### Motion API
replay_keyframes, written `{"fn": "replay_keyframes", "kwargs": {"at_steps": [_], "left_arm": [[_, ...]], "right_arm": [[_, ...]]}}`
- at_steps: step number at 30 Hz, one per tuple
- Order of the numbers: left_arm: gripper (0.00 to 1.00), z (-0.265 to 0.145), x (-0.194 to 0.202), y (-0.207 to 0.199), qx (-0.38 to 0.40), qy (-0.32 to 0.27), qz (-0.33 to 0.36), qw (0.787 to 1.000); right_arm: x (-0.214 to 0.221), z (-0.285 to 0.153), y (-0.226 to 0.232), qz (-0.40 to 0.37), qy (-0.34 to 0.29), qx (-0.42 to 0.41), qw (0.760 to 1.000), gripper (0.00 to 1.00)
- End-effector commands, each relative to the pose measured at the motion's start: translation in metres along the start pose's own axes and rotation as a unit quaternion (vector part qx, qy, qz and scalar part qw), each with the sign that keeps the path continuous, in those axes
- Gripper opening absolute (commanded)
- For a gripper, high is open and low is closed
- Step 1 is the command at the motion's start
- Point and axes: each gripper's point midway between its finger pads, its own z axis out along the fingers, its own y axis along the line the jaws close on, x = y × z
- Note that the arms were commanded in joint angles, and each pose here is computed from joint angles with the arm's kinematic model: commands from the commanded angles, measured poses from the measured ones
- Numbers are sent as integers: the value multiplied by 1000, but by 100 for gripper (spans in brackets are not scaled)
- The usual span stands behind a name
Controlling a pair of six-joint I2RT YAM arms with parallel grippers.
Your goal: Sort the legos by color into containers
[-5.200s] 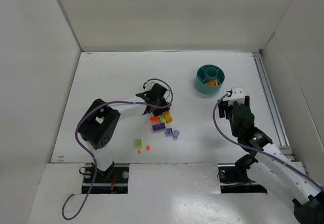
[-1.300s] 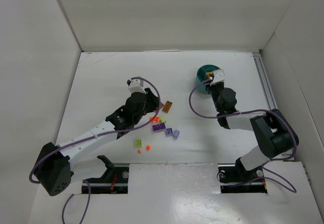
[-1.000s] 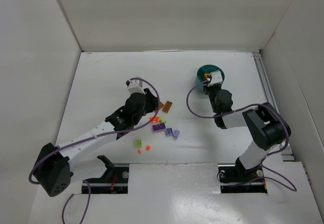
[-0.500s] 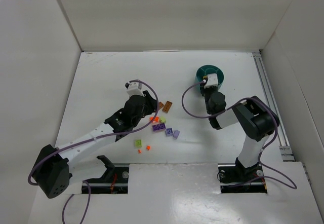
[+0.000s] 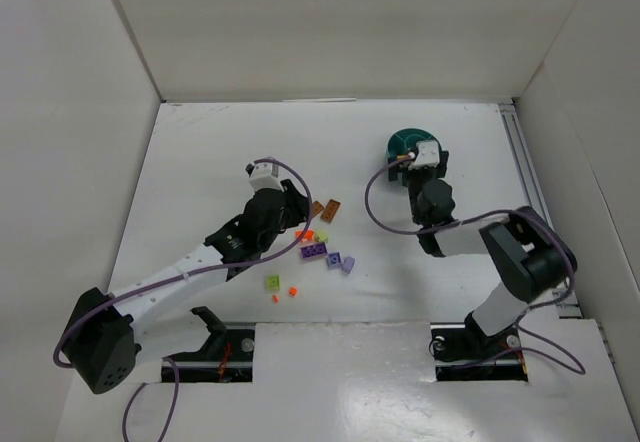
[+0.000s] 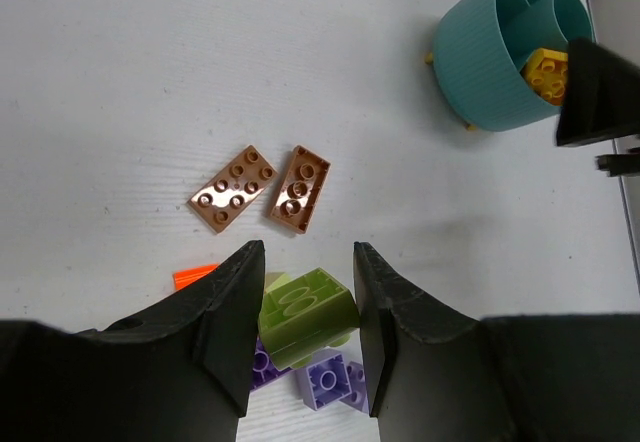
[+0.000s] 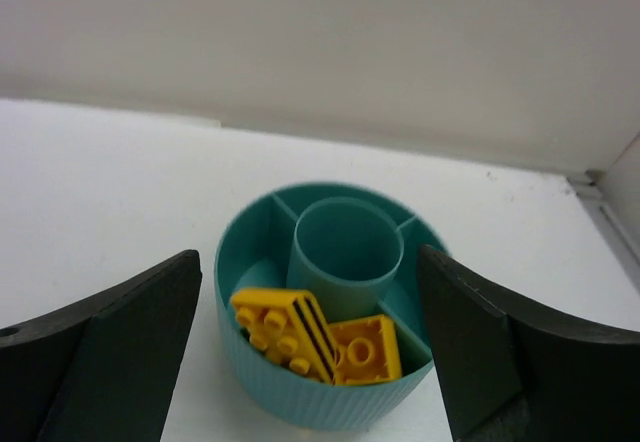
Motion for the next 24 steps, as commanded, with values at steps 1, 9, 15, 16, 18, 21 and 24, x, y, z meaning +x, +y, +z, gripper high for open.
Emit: {"fn": "replay_keyframes", "kwargs": {"at_steps": [1, 9, 15, 16, 18, 21, 24], "left_arm": [[0, -6, -24, -15, 21, -29, -3, 999], [0, 4, -39, -31, 30, -42, 20, 998], [0, 28, -52, -56, 44, -54, 44, 997], [0, 33, -57, -62, 47, -58, 49, 996], [0, 52, -70, -80, 60, -70, 74, 993], [0, 83, -80, -108, 92, -74, 105, 987], [0, 109, -85, -128, 125, -72, 110, 983]], "right_arm": [[-71, 2, -9, 42, -55, 7, 998, 93], [-72, -9, -23, 5, 65, -36, 997, 96], [-47, -5, -16, -15, 138, -89, 986, 90], [-49, -7, -15, -15, 138, -94, 986, 90], [-52, -14, -31, -12, 132, -79, 988, 89], [-54, -30, -50, -10, 136, -70, 988, 89], [-52, -35, -63, -22, 137, -56, 989, 85]]}}
